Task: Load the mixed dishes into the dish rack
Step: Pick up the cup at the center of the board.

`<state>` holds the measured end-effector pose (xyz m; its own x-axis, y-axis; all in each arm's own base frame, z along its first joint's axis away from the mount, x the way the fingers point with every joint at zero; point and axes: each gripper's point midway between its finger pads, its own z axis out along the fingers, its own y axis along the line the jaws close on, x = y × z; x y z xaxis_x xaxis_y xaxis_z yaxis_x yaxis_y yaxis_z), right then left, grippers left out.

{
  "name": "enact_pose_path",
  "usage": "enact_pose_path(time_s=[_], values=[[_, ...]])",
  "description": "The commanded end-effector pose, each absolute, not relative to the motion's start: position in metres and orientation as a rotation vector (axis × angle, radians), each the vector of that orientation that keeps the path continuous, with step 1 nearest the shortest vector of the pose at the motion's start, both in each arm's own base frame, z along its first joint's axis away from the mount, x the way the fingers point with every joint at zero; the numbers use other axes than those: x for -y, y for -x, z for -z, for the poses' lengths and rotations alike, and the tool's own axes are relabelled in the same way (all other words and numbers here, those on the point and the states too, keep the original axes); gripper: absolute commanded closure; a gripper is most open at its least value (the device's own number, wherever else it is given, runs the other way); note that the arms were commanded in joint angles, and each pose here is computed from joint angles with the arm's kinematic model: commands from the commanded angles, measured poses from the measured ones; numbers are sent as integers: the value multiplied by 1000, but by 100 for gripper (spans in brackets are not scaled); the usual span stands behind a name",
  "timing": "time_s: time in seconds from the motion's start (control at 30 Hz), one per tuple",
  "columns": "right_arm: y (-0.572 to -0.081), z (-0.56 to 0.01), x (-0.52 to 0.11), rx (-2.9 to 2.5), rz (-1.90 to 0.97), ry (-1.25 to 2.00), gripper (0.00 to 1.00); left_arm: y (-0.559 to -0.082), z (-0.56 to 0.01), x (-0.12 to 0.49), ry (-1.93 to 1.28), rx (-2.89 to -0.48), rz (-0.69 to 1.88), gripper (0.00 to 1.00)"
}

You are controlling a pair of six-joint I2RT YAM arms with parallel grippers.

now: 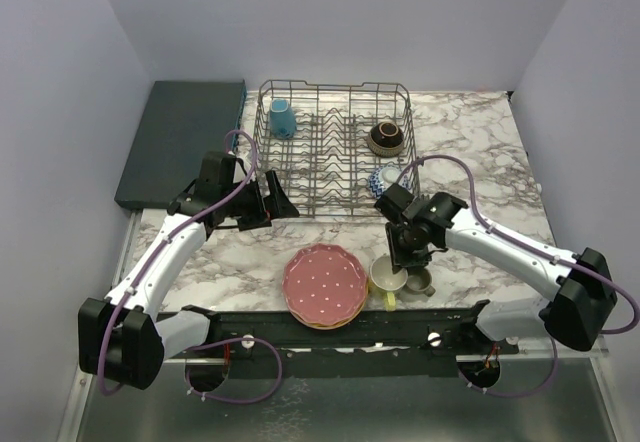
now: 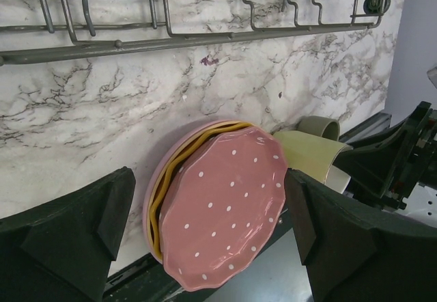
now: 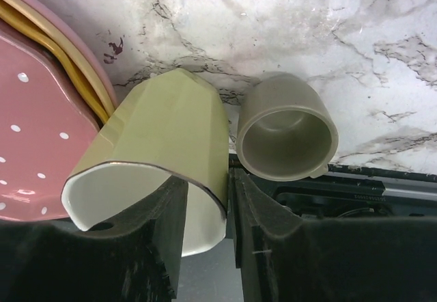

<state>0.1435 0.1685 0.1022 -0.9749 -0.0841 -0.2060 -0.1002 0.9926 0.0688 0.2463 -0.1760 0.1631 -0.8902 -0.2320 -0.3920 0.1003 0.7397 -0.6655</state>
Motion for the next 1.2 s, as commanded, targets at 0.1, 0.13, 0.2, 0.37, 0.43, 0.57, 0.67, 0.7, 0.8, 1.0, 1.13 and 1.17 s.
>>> enact_pose_path(time_s=[0.1, 0.13, 0.2, 0.37, 0.43, 0.57, 0.67, 0.7, 0.8, 1.0, 1.13, 1.17], values=[[-147, -92, -167, -2922, -20, 134, 69, -233, -171, 178, 57, -2487, 1023, 1], [-148, -92, -166, -2919, -15, 132, 71, -233, -171, 179, 57, -2488, 1027, 1], [-147, -92, -166, -2915, -9, 134, 74, -232, -173, 179, 59, -2485, 1032, 1], [-147, -91, -166, -2911, -16, 131, 90, -233, -174, 180, 60, -2483, 1039, 1], [-147, -90, -166, -2912, -12, 131, 97, -232, -175, 181, 52, -2482, 1051, 1], [-148, -94, -165, -2899, -15, 136, 100, -229, -177, 183, 47, -2482, 1071, 1], [-150, -98, -166, -2887, -28, 145, 100, -229, -176, 183, 51, -2483, 1072, 1], [-151, -100, -167, -2878, -35, 149, 100, -229, -177, 183, 53, -2482, 1074, 1], [-153, -108, -164, -2853, -32, 150, 100, -229, -178, 184, 55, -2481, 1082, 1], [-160, -125, -159, -2799, -15, 135, 100, -228, -189, 187, 50, -2459, 1118, 1], [-164, -135, -155, -2762, 4, 120, 100, -226, -196, 189, 49, -2447, 1150, 1], [-167, -139, -154, -2749, 9, 115, 100, -226, -198, 190, 51, -2444, 1158, 1]])
